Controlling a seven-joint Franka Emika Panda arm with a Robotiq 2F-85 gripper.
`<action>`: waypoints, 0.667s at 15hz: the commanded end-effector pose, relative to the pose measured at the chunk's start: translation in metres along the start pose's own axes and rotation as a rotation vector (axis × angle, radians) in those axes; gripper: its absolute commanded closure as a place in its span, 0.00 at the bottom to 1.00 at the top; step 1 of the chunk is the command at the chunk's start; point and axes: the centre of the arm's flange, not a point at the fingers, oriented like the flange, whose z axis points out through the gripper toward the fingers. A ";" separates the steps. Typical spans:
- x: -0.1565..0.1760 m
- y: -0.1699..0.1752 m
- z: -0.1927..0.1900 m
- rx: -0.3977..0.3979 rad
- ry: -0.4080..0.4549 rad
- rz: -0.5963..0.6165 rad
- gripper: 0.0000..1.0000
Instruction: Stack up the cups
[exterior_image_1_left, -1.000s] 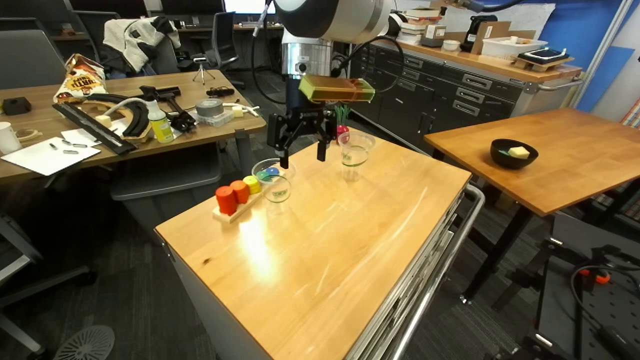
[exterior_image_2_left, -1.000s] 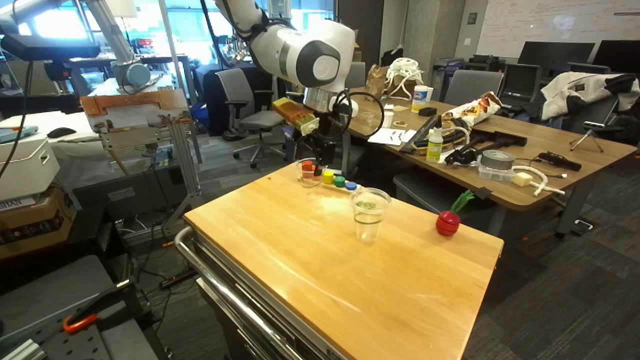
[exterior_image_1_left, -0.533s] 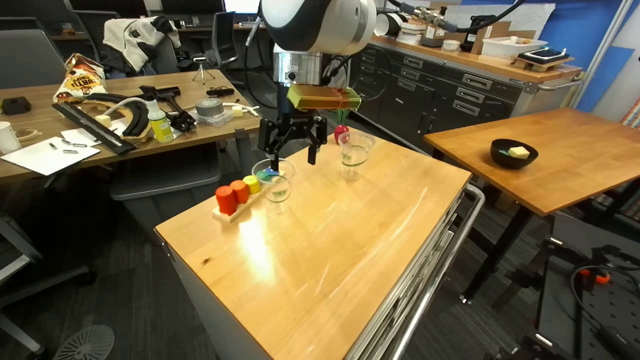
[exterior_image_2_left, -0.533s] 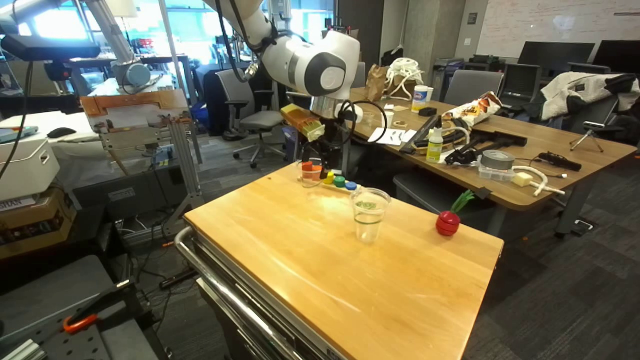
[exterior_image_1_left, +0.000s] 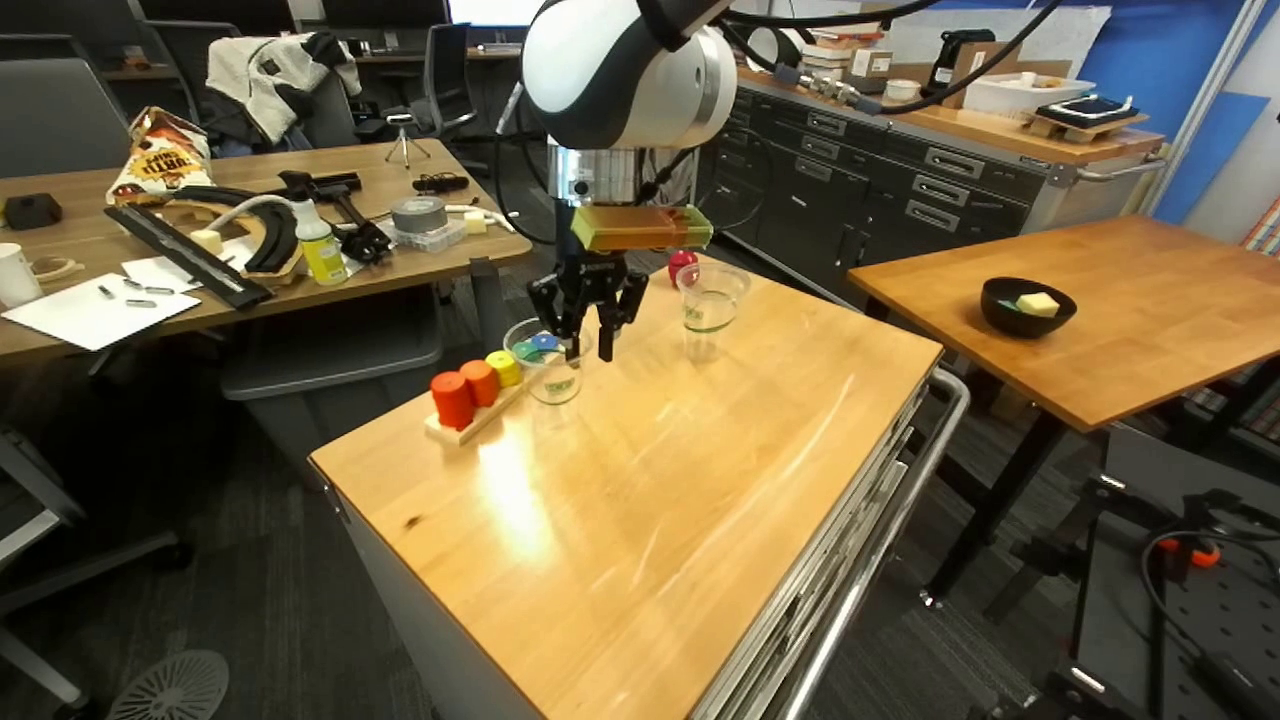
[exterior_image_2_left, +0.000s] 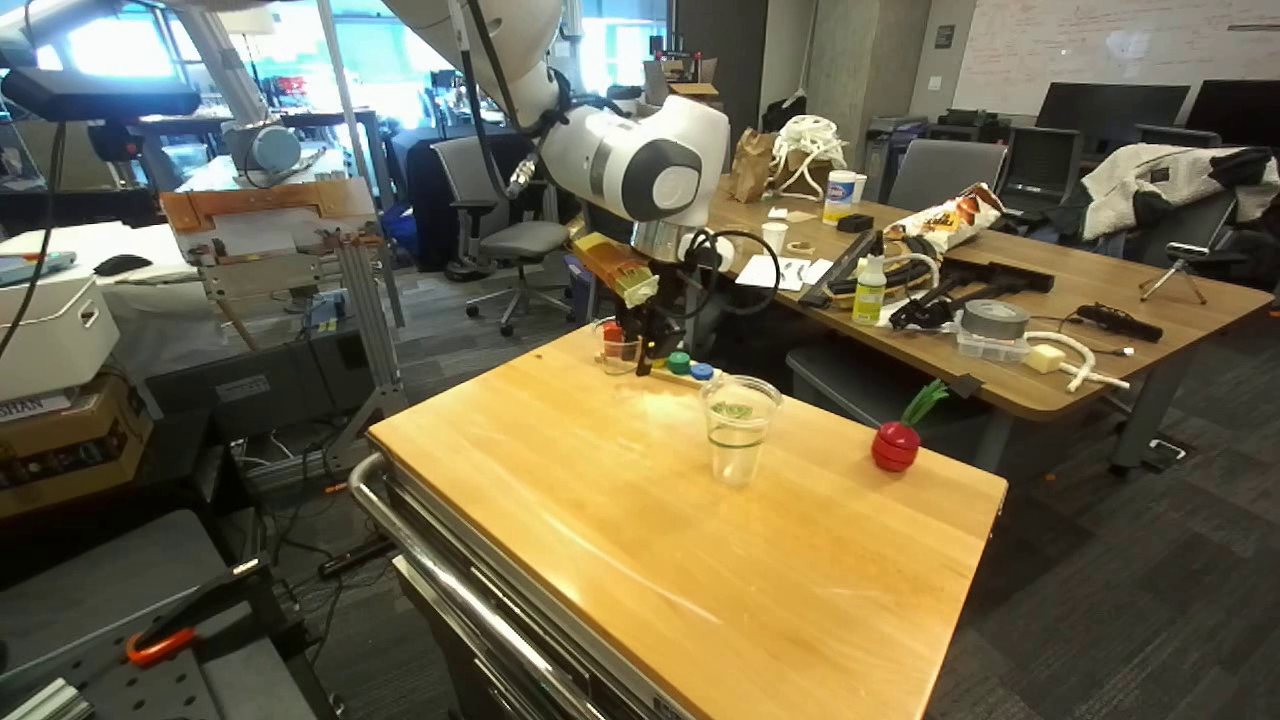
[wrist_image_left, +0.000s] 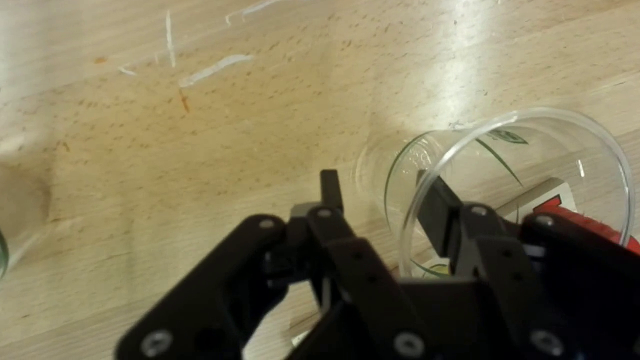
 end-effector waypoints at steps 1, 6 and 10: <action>0.006 -0.007 -0.016 -0.019 0.044 -0.002 0.87; -0.002 -0.002 -0.031 -0.043 0.048 -0.008 0.99; -0.008 0.008 -0.047 -0.043 0.038 0.021 0.99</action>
